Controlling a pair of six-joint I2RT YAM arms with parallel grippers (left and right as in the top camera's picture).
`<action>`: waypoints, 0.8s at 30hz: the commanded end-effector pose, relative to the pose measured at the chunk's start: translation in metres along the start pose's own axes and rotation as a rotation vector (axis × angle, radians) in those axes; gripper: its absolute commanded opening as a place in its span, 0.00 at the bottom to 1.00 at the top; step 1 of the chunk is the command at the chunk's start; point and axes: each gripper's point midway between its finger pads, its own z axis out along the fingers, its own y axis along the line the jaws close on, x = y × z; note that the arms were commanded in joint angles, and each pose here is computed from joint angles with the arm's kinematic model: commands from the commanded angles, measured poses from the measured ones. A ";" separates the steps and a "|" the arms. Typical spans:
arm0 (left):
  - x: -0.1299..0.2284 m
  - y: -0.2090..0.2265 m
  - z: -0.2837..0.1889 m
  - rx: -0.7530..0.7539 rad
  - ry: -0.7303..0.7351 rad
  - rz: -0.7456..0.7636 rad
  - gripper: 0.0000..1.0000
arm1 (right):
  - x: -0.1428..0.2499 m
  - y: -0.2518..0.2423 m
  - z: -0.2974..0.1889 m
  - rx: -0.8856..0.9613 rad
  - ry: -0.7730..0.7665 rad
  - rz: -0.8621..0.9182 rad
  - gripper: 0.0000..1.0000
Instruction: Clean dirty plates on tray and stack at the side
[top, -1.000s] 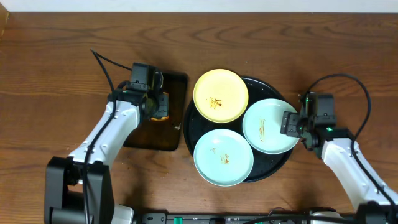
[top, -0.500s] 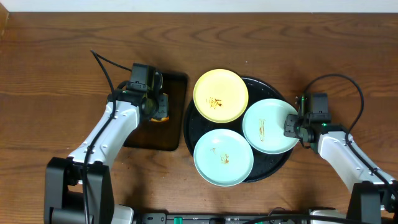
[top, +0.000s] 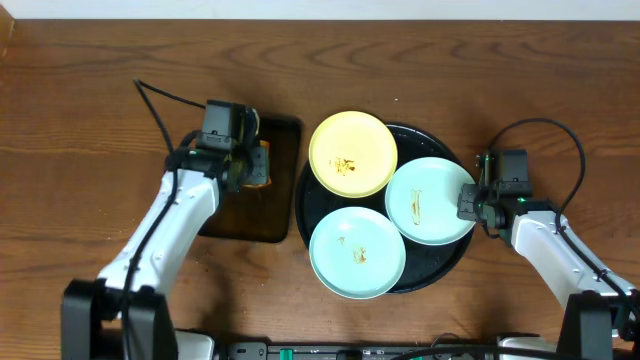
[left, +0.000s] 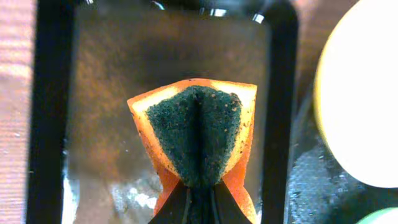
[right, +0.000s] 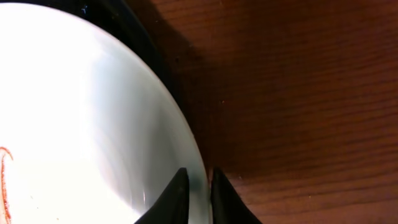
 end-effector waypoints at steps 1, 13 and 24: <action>-0.018 -0.003 -0.020 0.008 -0.094 0.002 0.08 | -0.005 0.001 -0.001 0.005 -0.010 0.000 0.09; -0.076 -0.011 -0.083 0.017 -0.415 0.043 0.08 | -0.005 0.001 -0.001 0.005 -0.011 0.000 0.03; -0.065 -0.008 -0.074 0.014 -0.360 0.010 0.08 | -0.005 0.001 -0.001 0.005 -0.010 0.000 0.01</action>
